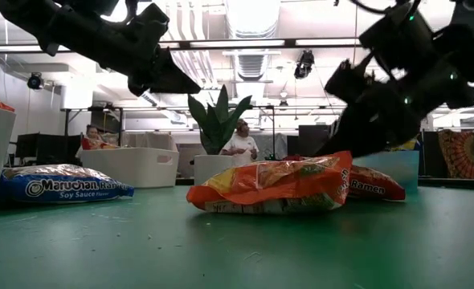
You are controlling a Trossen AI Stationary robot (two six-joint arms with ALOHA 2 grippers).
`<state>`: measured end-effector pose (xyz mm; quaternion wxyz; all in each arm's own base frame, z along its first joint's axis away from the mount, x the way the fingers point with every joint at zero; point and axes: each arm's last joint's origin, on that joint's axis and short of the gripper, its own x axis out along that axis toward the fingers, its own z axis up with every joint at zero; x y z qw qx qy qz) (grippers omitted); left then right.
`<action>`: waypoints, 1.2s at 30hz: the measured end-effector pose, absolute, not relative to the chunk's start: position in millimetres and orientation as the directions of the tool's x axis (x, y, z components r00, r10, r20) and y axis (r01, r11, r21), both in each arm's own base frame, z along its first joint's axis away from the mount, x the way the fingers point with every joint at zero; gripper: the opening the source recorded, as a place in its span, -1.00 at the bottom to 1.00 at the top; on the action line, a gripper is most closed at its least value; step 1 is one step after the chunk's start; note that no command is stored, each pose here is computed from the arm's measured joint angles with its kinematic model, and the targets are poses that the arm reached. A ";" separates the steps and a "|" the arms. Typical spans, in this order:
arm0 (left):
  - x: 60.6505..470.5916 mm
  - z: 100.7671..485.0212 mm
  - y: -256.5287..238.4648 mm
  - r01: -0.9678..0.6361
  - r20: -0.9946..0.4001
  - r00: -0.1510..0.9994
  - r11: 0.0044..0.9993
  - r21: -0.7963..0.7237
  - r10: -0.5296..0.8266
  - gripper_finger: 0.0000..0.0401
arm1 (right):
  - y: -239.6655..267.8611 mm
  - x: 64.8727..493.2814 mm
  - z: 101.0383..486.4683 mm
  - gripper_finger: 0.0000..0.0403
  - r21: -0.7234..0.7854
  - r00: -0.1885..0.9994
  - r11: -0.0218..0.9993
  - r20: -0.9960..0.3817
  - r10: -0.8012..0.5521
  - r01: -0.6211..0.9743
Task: Sort Maruchan noodles
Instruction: Put the red noodle pack into the white bin
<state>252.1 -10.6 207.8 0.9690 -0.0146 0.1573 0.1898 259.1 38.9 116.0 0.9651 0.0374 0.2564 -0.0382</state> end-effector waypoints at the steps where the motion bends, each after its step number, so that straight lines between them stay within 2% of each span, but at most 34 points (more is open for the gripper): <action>1: 252.1 207.8 -10.6 -0.373 -0.310 0.878 0.927 0.031 0.364 -1.00 | 39.2 260.8 112.8 -0.91 0.055 0.861 0.994 -0.505 -0.056 0.096; 10: 252.1 207.7 -10.6 -0.373 -0.311 0.878 0.927 0.032 0.364 -1.00 | 41.1 271.4 105.5 -0.91 0.051 0.855 0.994 -0.516 -0.057 0.098; 16: 252.0 207.7 -10.6 -0.373 -0.311 0.878 0.927 0.032 0.364 -1.00 | 39.1 265.6 120.6 -0.91 0.030 0.850 0.994 -0.521 -0.074 0.105; 25: 252.0 207.6 -10.6 -0.373 -0.311 0.878 0.927 0.032 0.364 -1.00 | 35.8 260.0 143.2 -0.91 -0.013 0.878 0.987 -0.454 -0.150 0.162; 36: 251.9 207.5 -10.6 -0.373 -0.311 0.878 0.927 0.032 0.364 -1.00 | 30.7 267.5 107.1 -0.91 -0.001 0.824 0.974 -0.534 -0.192 0.226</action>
